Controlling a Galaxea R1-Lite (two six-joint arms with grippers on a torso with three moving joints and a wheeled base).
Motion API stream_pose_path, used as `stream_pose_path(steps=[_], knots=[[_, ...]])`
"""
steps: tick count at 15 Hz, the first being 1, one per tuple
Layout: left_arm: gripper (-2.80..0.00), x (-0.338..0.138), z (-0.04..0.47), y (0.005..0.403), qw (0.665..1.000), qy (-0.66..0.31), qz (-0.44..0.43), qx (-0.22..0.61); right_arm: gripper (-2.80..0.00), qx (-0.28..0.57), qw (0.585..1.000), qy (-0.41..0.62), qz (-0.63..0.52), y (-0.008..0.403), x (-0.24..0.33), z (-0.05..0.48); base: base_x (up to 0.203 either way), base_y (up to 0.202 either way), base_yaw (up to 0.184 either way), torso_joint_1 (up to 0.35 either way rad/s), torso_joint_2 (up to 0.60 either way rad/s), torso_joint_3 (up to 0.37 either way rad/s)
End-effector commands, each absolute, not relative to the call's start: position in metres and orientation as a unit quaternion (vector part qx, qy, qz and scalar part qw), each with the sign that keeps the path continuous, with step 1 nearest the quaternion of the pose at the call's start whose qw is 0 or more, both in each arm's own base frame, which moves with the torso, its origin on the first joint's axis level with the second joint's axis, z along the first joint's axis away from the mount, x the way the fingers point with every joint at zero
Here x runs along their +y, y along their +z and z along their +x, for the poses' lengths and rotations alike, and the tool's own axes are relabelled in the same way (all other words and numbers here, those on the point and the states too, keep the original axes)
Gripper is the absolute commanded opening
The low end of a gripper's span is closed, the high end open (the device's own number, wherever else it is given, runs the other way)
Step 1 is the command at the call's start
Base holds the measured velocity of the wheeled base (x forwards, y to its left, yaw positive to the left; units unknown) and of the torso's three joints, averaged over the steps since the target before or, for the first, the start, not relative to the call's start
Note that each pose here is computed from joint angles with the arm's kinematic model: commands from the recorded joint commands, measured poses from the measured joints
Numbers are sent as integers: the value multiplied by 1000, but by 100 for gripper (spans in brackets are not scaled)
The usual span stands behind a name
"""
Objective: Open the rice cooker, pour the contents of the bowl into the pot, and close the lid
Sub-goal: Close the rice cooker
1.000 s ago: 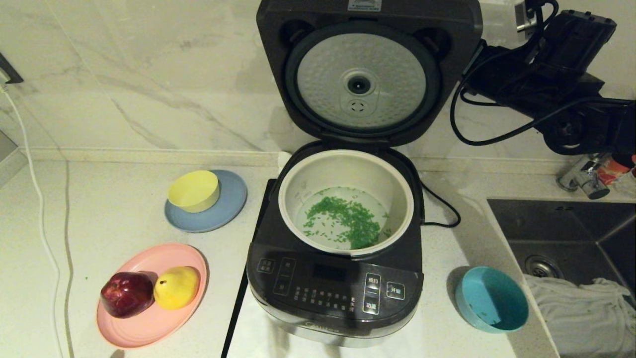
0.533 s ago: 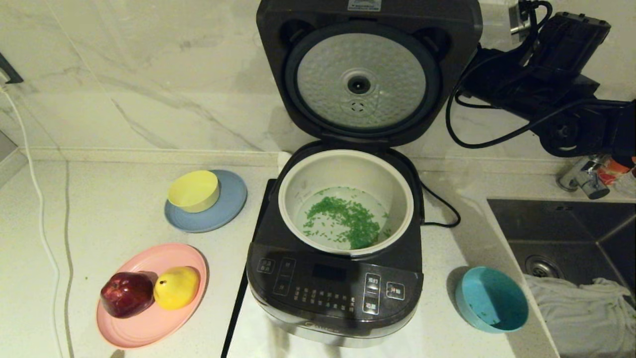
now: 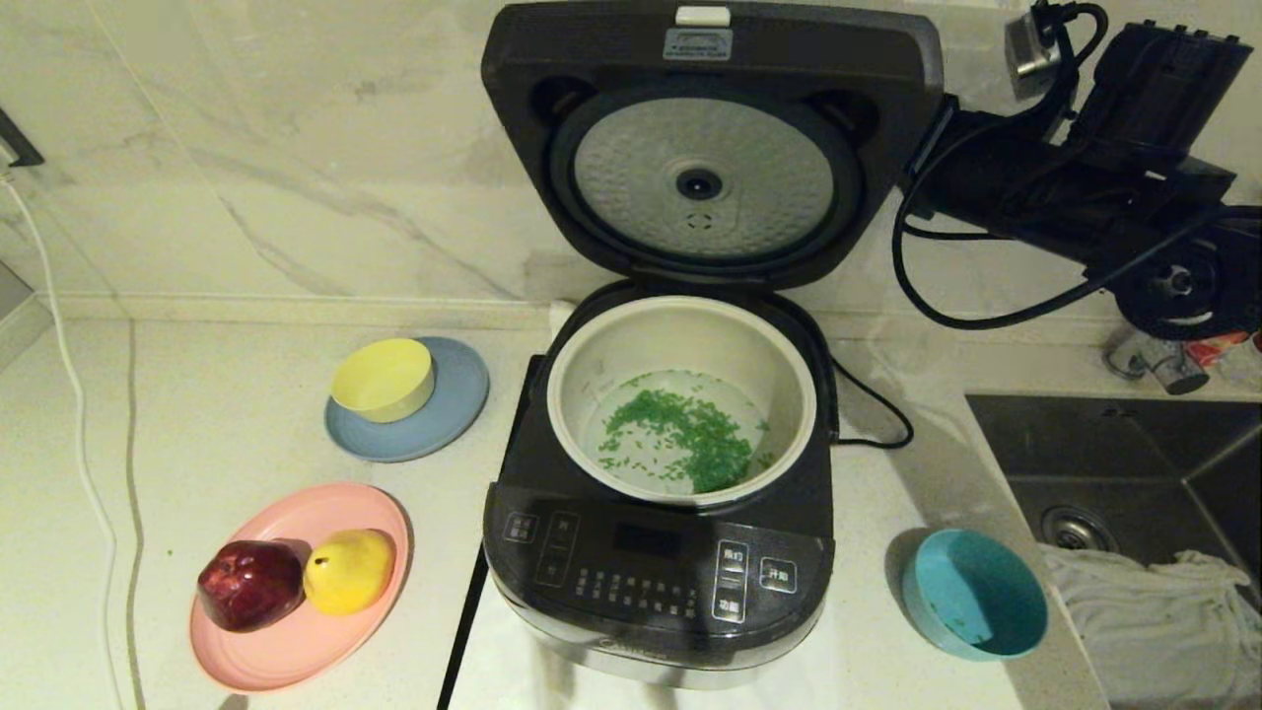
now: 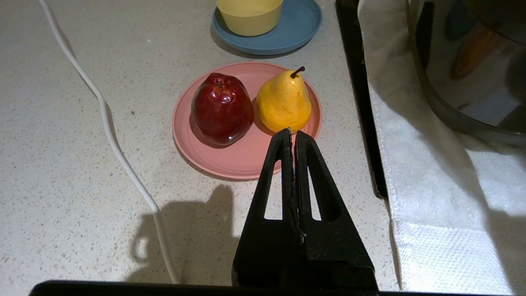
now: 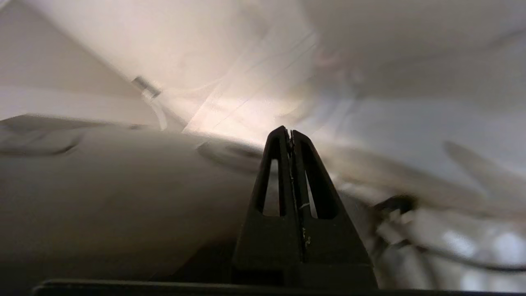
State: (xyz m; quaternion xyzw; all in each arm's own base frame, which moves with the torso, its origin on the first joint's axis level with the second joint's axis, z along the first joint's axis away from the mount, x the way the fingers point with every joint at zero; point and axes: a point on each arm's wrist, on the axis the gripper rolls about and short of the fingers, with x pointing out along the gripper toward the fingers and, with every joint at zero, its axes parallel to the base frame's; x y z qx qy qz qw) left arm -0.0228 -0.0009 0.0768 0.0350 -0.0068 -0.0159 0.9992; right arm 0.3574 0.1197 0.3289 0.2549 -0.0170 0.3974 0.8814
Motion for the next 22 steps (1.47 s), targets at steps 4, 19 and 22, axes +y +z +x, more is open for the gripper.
stream_pose_path(steps=[4,19,22], knots=[[-280,-1,-22,74,999,-16,35,-4,-280,24,870,420,256,322,127,310,0,0,0,0,0,0],[-280,-1,-22,74,999,-16,35,-4,-280,97,873,421,225,278,108,232,0,0,0,0,0,0],[-280,-1,-22,74,999,-16,35,-4,-280,125,863,444,209,269,112,203,0,0,0,0,0,0]])
